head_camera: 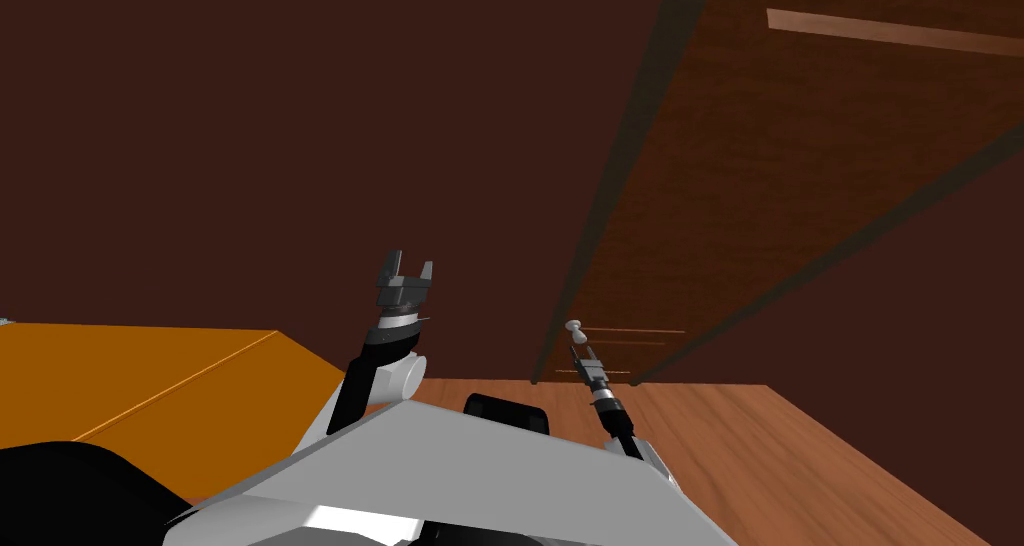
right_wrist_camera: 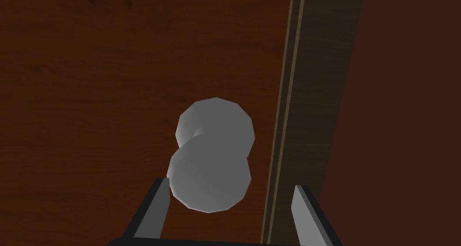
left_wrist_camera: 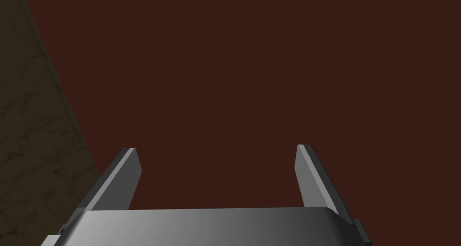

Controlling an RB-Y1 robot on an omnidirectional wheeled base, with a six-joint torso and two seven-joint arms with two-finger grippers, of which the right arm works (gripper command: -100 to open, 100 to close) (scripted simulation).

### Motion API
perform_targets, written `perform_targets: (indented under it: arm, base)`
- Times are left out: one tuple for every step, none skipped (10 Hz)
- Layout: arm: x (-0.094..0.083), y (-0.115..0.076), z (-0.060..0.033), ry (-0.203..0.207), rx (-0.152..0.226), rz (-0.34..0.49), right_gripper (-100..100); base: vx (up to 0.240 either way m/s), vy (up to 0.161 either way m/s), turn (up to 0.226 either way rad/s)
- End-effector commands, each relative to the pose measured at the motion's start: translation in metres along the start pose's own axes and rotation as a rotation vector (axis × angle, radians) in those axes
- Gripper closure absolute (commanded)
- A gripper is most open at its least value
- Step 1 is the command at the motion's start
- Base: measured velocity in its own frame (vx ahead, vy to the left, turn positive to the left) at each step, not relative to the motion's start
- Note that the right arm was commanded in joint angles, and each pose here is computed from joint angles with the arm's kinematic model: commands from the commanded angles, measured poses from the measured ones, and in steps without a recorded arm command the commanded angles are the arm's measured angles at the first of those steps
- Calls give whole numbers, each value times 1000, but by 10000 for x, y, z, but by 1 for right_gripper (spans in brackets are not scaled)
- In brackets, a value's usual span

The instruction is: Pull the door open

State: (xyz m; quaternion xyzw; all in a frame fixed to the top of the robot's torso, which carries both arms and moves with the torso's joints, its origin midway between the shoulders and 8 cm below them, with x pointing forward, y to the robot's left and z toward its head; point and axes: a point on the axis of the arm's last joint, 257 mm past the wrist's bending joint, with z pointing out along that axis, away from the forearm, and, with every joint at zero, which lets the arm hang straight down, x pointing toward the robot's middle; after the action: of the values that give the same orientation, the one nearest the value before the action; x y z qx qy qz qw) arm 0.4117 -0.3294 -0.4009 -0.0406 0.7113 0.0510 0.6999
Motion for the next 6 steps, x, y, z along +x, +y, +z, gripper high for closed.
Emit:
perform_targets:
  arm:
    - [-26,-23,-3,-4,-5,-4,-100]
    - [-46,-39,-6,-8,-10,-8,-100]
    - [-65,-53,-8,-11,-14,-11,-100]
    - [-81,-64,-9,-13,-17,-14,-100]
    - [-71,-59,-9,-11,-14,-12,-100]
    - [-80,-57,22,-15,-10,-14,-100]
  base:
    - [-185,-25,-32]
    - [-225,-41,-40]
    - [-196,-32,-31]
    - [-178,-28,-27]
    - [-84,-13,-7]
    - [60,19,40]
